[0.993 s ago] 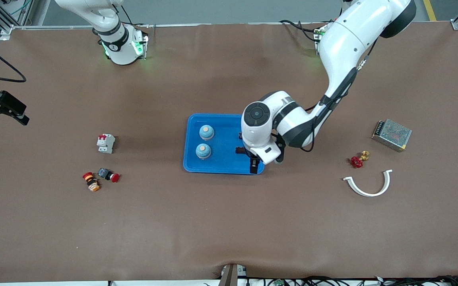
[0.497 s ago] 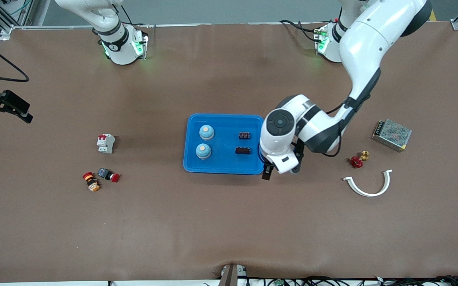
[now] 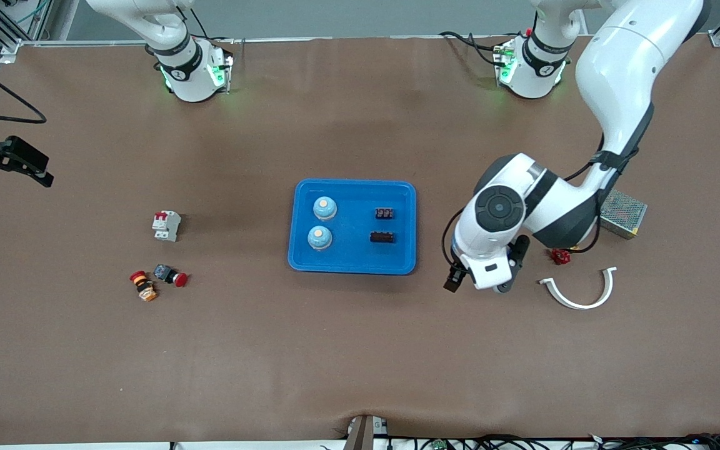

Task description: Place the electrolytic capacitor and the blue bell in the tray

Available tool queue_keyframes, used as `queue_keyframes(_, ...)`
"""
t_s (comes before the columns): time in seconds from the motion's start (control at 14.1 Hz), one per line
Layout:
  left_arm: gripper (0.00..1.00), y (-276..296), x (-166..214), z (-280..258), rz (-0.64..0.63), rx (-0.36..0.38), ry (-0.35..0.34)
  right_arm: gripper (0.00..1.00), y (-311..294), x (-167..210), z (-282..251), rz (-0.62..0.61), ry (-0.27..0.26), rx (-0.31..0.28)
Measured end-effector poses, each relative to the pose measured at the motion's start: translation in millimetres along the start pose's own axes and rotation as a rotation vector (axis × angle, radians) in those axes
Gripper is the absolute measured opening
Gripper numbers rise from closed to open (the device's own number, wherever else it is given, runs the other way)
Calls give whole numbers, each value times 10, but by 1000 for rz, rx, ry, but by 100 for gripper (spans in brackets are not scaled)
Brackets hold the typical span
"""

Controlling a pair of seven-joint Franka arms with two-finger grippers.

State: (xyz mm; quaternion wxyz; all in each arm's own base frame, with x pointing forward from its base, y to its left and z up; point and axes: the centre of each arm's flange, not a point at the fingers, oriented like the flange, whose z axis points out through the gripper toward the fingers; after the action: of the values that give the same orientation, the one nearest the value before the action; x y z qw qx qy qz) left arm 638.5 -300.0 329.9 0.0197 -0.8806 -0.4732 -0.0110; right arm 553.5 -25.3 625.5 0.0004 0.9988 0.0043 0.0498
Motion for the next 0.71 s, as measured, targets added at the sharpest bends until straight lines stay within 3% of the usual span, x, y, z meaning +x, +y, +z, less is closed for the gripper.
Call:
queue_keyframes(0.28,100,-210,734,-253,290,20,31,100,18,-5,3,2,-4,0)
queue_keyframes(0.71,100,-569,1680,-589,615,-3,44,100,121,-12,2,17,-3,-2)
